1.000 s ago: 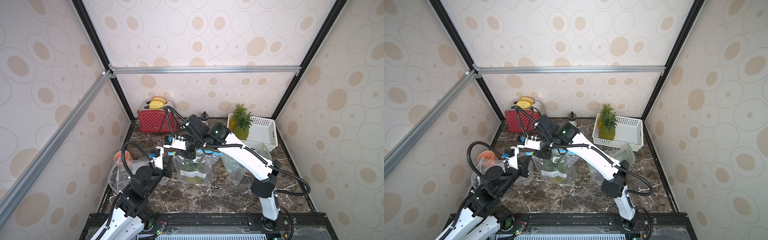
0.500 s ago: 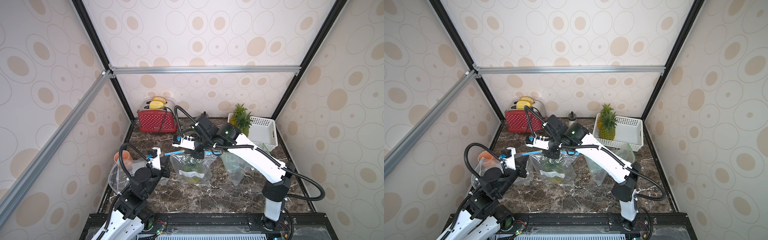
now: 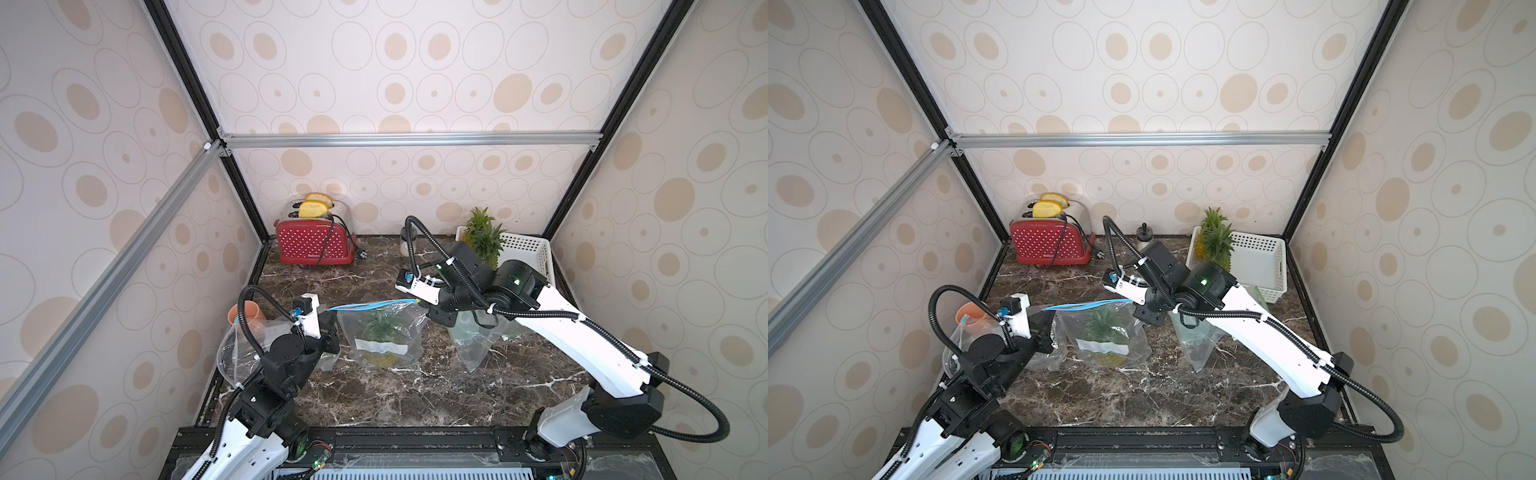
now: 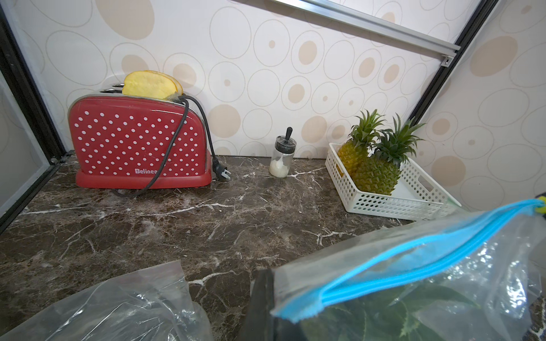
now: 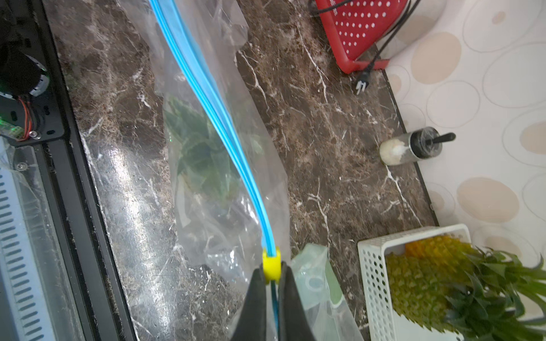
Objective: Open the zip-top bag and take out the pineapple
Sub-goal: Unzip the zipper on the zipper food storage bag.
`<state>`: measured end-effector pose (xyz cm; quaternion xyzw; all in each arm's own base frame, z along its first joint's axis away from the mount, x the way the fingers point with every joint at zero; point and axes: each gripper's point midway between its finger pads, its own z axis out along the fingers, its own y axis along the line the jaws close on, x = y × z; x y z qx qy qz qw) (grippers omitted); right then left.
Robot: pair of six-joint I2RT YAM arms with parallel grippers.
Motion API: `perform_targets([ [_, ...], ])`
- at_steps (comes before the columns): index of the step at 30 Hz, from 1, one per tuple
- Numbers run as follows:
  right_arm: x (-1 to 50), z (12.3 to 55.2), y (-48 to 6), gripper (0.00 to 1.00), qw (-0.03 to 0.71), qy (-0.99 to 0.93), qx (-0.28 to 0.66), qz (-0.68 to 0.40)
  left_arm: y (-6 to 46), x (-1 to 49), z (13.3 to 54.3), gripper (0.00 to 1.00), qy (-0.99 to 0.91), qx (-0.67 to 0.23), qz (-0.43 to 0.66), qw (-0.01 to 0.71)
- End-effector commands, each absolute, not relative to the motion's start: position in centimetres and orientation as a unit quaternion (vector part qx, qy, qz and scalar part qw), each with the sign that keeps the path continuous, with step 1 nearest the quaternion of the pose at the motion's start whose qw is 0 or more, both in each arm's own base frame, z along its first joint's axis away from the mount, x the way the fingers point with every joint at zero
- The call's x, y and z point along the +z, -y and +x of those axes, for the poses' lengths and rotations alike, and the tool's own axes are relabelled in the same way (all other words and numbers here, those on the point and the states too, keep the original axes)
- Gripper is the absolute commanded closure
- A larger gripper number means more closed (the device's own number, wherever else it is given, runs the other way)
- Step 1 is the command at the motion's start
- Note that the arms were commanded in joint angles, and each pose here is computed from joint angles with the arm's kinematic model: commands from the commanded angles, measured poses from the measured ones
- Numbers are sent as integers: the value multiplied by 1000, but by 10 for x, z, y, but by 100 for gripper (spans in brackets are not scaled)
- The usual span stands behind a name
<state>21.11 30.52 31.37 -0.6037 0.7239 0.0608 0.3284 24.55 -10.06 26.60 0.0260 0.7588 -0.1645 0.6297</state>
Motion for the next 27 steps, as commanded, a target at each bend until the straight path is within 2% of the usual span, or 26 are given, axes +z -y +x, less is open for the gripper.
perform_targets([
  [1, 314, 216, -261, 98, 318, -757, 6, -570, 80, 283, 251, 100, -741, -140, -27, 656],
  [14, 313, 205, -231, 96, 313, -774, -2, -551, 80, 281, 251, 100, -741, -146, -35, 654],
  [19, 332, 202, -245, 71, 339, -768, 40, -543, 88, 283, 253, 100, -738, -167, -29, 653],
  [22, 347, 199, -263, 62, 351, -758, 82, -543, 93, 287, 252, 100, -733, -183, -25, 654],
  [23, 352, 199, -270, 64, 358, -756, 93, -540, 94, 287, 252, 100, -733, -186, -24, 654],
  [25, 358, 200, -287, 79, 359, -755, 120, -536, 94, 288, 251, 100, -731, -189, -25, 655],
  [27, 360, 199, -307, 88, 356, -753, 144, -535, 94, 289, 249, 100, -731, -191, -24, 655],
])
